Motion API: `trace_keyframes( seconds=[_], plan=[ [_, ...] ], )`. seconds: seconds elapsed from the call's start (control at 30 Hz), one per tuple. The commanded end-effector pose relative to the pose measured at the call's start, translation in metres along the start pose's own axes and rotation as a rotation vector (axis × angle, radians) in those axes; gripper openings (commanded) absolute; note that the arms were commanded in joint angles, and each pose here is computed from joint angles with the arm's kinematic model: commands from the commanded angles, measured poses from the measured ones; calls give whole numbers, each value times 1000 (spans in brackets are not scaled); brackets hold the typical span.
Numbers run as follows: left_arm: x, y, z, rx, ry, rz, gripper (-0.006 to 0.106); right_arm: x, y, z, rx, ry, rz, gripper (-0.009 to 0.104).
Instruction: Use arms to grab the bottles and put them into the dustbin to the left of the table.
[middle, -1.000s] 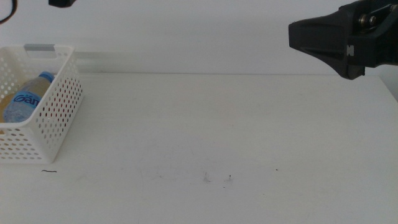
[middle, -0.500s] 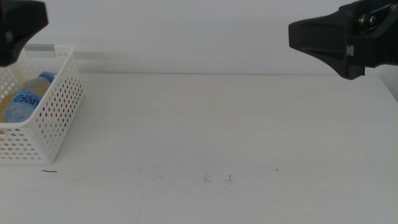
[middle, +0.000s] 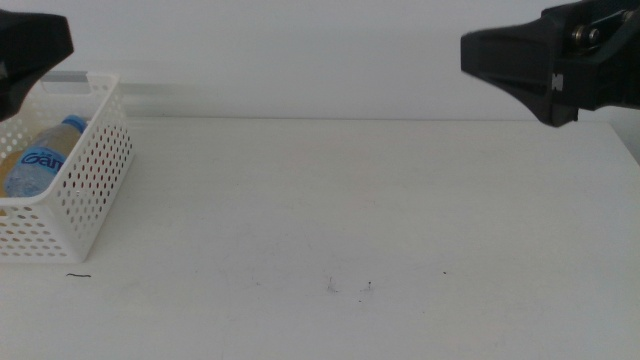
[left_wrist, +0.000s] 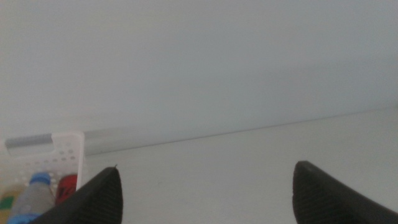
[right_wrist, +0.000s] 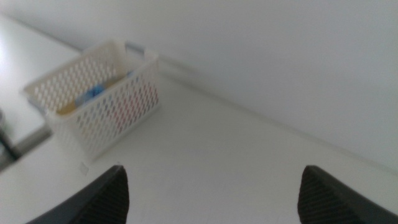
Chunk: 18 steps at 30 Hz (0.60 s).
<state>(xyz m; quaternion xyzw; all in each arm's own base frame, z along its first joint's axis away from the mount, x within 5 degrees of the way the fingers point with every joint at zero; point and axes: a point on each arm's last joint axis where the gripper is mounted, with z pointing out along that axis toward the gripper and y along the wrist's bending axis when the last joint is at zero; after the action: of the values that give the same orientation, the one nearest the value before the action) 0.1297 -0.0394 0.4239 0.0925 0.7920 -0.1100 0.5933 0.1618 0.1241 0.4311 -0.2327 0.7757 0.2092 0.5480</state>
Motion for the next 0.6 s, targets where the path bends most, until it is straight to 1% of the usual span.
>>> trace_keyframes(
  seconds=[0.0, 0.07, 0.13, 0.23, 0.33, 0.43, 0.5, 0.57],
  plan=[
    [7, 3, -3, -5, -24, -67, 94, 5, -10, -2, 38, -102, 18, 90],
    [23, 10, -6, -42, -72, -138, 94, 16, -26, -8, 96, -191, 87, 90],
    [49, 19, -10, -116, -114, -166, 94, 41, -45, -19, 201, -226, 136, 90],
    [93, 29, -16, -227, -114, -147, 94, 94, -66, -38, 373, -235, 157, 90],
    [137, 31, -20, -267, -81, -156, 94, 142, -71, -62, 515, -261, 170, 90],
    [170, 28, -27, -270, -96, -159, 94, 183, -65, -79, 594, -296, 175, 90],
    [188, 28, -28, -273, -100, -151, 94, 207, -61, -82, 619, -296, 162, 90],
    [205, 27, -28, -272, -107, -150, 94, 225, -58, -83, 623, -307, 148, 90]
  ],
)
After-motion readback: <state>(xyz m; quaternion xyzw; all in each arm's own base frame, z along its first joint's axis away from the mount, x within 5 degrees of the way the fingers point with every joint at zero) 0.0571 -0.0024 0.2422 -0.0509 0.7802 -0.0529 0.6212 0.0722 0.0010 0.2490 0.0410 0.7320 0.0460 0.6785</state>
